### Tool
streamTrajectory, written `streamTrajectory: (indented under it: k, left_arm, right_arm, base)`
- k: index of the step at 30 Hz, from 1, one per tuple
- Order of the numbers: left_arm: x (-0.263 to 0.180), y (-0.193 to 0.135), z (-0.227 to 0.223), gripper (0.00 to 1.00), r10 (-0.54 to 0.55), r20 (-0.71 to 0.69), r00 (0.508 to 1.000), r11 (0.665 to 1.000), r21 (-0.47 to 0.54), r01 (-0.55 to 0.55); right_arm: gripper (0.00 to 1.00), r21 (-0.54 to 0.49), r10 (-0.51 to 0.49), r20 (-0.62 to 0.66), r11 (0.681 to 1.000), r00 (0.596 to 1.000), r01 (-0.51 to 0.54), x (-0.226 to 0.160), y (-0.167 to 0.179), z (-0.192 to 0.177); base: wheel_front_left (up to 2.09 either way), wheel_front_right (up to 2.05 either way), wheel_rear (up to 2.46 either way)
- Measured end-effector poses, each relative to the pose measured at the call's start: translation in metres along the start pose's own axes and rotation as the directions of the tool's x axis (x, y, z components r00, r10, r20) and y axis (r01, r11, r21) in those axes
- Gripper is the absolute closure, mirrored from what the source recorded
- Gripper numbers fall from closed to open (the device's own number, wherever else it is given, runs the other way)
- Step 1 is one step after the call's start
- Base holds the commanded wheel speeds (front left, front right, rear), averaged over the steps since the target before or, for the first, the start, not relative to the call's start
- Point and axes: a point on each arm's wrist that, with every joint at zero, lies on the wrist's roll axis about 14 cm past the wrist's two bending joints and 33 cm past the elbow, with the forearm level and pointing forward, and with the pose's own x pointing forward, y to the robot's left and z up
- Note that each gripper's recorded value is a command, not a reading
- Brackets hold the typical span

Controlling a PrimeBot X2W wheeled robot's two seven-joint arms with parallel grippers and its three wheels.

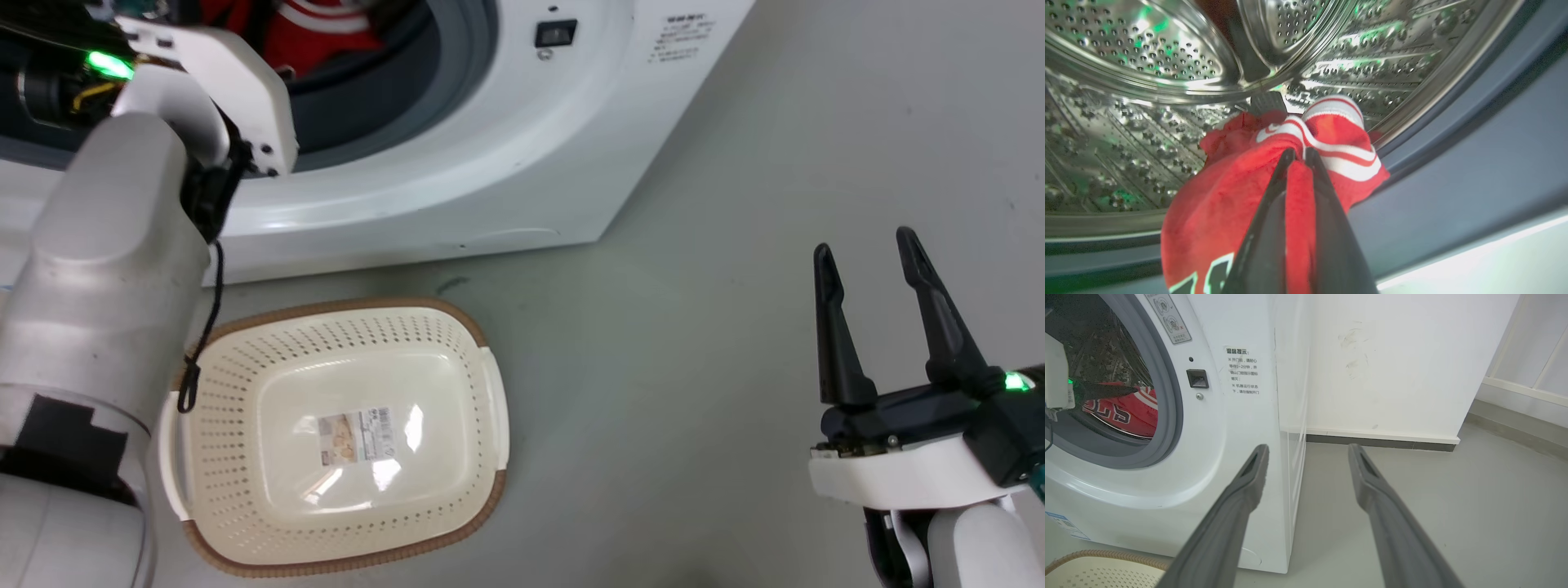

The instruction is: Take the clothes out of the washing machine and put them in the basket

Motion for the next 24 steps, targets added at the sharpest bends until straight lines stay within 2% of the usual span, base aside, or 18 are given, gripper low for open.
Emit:
streamTrajectory:
  k: [15,24]
  left_arm:
    - [-0.090,0.000,0.072,1.00,-0.002,0.282,0.959,0.994,0.106,-0.029]
    - [-0.148,-0.015,0.117,1.00,-0.027,0.445,0.895,0.986,0.162,-0.050]
  right_arm:
    - [0.00,0.000,0.050,0.066,0.999,0.997,-0.050,-0.025,0.019,0.031]
    - [0.00,0.007,0.077,0.095,0.997,0.992,-0.078,-0.039,0.029,0.044]
  base:
    - [0.00,0.00,0.00]
    - [0.00,0.00,0.00]
